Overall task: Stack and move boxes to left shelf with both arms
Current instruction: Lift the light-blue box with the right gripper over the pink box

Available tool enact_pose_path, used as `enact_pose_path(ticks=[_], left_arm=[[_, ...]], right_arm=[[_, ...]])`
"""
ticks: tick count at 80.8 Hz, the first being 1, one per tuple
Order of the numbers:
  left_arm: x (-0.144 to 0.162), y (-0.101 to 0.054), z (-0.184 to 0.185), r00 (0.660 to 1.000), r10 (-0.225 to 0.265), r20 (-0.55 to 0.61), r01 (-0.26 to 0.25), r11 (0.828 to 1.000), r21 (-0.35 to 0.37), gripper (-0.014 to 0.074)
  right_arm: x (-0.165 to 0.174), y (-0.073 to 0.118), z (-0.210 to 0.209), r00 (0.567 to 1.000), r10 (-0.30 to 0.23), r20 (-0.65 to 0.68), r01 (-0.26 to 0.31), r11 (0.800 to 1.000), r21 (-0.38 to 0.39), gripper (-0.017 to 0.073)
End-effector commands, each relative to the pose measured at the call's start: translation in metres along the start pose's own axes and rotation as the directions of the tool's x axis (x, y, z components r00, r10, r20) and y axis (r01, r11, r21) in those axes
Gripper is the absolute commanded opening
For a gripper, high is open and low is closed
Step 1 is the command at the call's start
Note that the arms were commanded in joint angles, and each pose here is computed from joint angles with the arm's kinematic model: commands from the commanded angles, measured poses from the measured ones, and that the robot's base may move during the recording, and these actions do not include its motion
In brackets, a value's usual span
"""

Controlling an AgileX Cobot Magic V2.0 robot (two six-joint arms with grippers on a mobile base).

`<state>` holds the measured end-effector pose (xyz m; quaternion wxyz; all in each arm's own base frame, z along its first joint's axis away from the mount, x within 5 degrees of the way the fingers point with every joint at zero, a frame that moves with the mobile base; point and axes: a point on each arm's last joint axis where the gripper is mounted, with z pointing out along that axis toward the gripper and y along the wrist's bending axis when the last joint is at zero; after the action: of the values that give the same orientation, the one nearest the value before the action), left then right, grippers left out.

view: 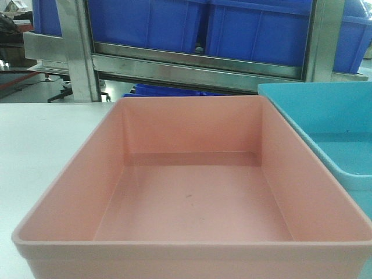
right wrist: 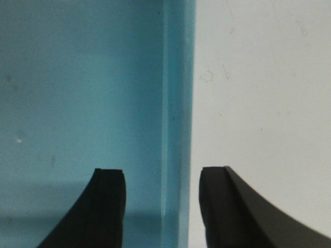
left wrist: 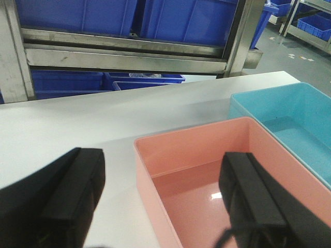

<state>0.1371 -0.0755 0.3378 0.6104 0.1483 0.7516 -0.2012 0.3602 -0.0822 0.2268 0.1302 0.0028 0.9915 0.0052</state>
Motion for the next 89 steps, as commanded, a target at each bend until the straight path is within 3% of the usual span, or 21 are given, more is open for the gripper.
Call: enact_pose_path(ticks=[1,11,19,25,43,57,69,78,85,89], left_arm=[[-0.018,-0.002,-0.002,0.993,0.005,0.119,-0.006,1.000,0.007,0.0376],[-0.017,-0.002,0.001,0.994,0.005,0.108,-0.006,1.000,0.005,0.0376],[-0.017,-0.002,0.001,0.994,0.005,0.108,-0.006,1.000,0.005,0.0376],[-0.017,-0.002,0.001,0.994,0.005,0.108,-0.006,1.000,0.005,0.0376],[-0.019,-0.002,0.000,0.991,0.005,0.134,-0.006,1.000,0.004,0.0376],[-0.020,-0.002,0.000,0.990,0.005,0.140,-0.006,1.000,0.004,0.0376],[-0.020,-0.002,0.000,0.990,0.005,0.140,-0.006,1.000,0.004,0.0376],[-0.020,-0.002,0.000,0.990,0.005,0.140,-0.006,1.000,0.004,0.0376],[-0.020,-0.002,0.000,0.990,0.005,0.140,-0.006,1.000,0.004,0.0376],[-0.020,-0.002,0.000,0.990,0.005,0.140,-0.006,1.000,0.004,0.0376]], right_arm=[[-0.008,-0.004,-0.015,0.997,-0.015,0.076,0.013,1.000,0.026,0.0402],[-0.008,-0.005,-0.003,0.999,-0.013,0.044,0.012,1.000,0.018,0.0314],[-0.008,-0.005,-0.003,0.999,-0.013,0.043,0.012,1.000,0.018,0.0185],[-0.010,-0.005,-0.006,0.999,-0.013,0.045,0.013,1.000,0.018,0.0036],[-0.025,-0.010,-0.046,0.996,-0.013,0.092,0.010,1.000,0.029,0.0057],[-0.029,-0.027,-0.099,0.986,0.025,0.166,-0.033,0.998,0.048,0.0057],[-0.026,-0.026,-0.139,0.979,0.070,0.192,-0.064,0.997,-0.036,0.0057],[-0.027,-0.014,-0.160,0.968,0.088,0.234,-0.060,0.990,-0.125,0.0055],[-0.027,0.000,-0.170,0.955,0.152,0.255,-0.105,0.976,-0.188,0.0055],[-0.026,0.008,-0.175,0.952,0.162,0.259,-0.111,0.974,-0.200,0.0055]])
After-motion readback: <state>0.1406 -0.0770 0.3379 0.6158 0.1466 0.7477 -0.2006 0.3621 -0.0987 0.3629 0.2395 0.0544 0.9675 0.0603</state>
